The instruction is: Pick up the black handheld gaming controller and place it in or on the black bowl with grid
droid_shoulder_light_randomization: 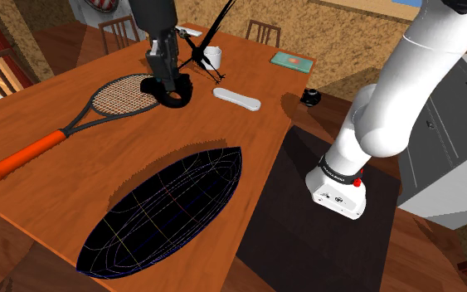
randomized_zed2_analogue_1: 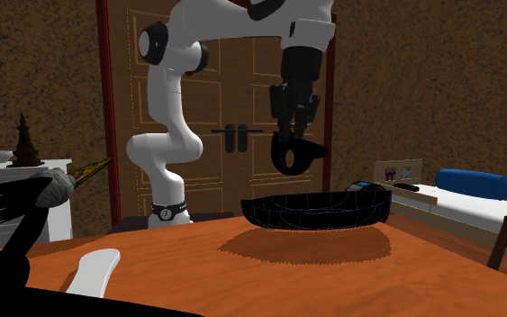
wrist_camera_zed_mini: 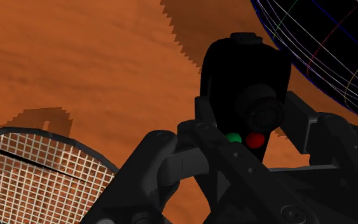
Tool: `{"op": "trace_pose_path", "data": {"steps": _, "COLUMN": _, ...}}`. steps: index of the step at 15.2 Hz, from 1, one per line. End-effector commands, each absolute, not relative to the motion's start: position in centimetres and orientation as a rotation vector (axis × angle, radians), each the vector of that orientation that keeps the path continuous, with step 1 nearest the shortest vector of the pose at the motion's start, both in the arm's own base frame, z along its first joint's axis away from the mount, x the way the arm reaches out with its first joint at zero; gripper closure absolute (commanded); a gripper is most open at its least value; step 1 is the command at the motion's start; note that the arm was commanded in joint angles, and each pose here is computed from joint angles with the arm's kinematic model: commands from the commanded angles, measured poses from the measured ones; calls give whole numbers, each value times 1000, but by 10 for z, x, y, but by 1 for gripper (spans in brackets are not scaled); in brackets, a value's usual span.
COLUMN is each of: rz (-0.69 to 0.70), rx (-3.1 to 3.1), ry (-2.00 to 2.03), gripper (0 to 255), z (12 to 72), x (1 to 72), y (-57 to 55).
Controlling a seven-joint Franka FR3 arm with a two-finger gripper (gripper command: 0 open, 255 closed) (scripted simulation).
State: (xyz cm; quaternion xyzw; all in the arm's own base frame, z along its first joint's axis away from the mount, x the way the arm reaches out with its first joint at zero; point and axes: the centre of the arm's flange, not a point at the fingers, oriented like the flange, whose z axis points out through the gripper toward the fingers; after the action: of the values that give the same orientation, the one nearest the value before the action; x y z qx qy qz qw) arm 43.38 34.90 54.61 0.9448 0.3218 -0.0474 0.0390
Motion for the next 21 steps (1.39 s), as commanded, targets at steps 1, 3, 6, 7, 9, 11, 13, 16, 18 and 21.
{"op": "trace_pose_path", "data": {"steps": 1, "rz": -145, "rx": 2897, "ry": 985, "gripper": 255, "z": 547, "x": 413, "y": 366}}
{"op": "trace_pose_path", "data": {"steps": 3, "rz": -145, "rx": 2897, "ry": 985, "gripper": 255, "z": 549, "x": 393, "y": 383}}
{"op": "trace_pose_path", "data": {"steps": 6, "rz": -145, "rx": 2897, "ry": 985, "gripper": 255, "z": 553, "x": 363, "y": 409}}
{"op": "trace_pose_path", "data": {"steps": 7, "rz": -145, "rx": 2897, "ry": 985, "gripper": 255, "z": 554, "x": 353, "y": 417}}
{"op": "trace_pose_path", "data": {"steps": 9, "rz": -145, "rx": 2897, "ry": 985, "gripper": 255, "z": 556, "x": 333, "y": 434}}
{"op": "trace_pose_path", "data": {"steps": 11, "rz": -145, "rx": 2897, "ry": 985, "gripper": 255, "z": 558, "x": 313, "y": 451}}
{"op": "trace_pose_path", "data": {"steps": 13, "rz": -145, "rx": 2897, "ry": 985, "gripper": 255, "z": 561, "x": 292, "y": 468}}
{"op": "trace_pose_path", "data": {"steps": 16, "rz": -145, "rx": 2897, "ry": 985, "gripper": 255, "z": 551, "x": 281, "y": 478}}
{"op": "trace_pose_path", "data": {"steps": 18, "rz": -145, "rx": 2897, "ry": 985, "gripper": 255, "z": 541, "x": 281, "y": 478}}
{"op": "trace_pose_path", "data": {"steps": 21, "rz": -145, "rx": 2897, "ry": 985, "gripper": 255, "z": 525, "x": 281, "y": 478}}
